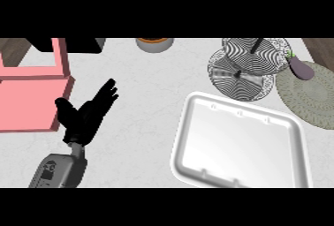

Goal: Pick the bell pepper from the tray and place it in the tiered basket

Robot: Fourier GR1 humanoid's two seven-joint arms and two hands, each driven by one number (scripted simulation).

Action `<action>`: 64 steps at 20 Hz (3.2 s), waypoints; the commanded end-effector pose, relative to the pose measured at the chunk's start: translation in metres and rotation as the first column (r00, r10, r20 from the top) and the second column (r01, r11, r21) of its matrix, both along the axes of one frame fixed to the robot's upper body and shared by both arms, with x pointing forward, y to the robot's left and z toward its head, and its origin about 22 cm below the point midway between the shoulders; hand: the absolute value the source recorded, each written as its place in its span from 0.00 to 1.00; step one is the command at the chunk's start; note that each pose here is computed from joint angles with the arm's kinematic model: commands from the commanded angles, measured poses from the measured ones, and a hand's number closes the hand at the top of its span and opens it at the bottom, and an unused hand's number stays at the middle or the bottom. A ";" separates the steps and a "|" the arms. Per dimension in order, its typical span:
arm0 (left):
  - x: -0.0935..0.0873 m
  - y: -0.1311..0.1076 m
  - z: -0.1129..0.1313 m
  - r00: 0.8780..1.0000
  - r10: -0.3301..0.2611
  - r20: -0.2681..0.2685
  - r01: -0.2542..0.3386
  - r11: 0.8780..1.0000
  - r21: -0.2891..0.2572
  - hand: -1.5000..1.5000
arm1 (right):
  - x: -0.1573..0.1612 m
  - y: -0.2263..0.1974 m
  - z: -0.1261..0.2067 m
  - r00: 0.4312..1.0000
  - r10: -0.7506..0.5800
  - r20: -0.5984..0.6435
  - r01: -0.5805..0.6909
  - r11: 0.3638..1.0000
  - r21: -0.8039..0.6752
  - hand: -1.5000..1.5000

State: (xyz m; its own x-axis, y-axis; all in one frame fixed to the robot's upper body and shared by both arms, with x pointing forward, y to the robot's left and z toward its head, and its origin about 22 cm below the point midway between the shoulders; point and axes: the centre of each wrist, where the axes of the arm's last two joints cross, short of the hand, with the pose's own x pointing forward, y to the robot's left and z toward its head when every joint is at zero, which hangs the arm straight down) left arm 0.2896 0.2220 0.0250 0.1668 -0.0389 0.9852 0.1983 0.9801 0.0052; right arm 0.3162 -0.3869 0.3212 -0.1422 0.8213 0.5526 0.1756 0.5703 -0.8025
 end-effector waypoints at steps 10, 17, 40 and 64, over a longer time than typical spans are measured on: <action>-0.005 -0.002 -0.001 1.000 -0.002 0.009 0.002 1.000 -0.004 0.50 | 0.100 0.083 -0.033 0.999 0.024 -0.028 -0.021 0.993 0.113 1.00; -0.007 0.001 -0.010 1.000 0.015 0.004 -0.015 1.000 0.007 0.50 | 0.135 0.109 -0.056 0.996 0.052 -0.068 -0.042 0.988 0.147 1.00; -0.002 0.011 0.006 1.000 0.010 -0.002 -0.010 1.000 0.012 0.50 | 0.163 0.153 -0.094 0.985 0.009 0.174 -0.117 0.776 0.620 0.00; -0.011 0.007 -0.007 1.000 0.017 0.000 -0.017 1.000 -0.002 0.50 | -0.042 -0.204 -0.068 0.999 0.040 -0.011 -0.027 0.834 0.551 0.00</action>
State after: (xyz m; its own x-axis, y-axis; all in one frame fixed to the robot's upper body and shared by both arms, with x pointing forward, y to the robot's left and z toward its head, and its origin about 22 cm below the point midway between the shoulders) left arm 0.2829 0.2265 0.0239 0.1663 -0.0364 0.9854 0.1792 0.9838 0.0061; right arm 0.3213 -0.5532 0.2424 -0.1554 0.3736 0.9145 0.1513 0.9238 -0.3517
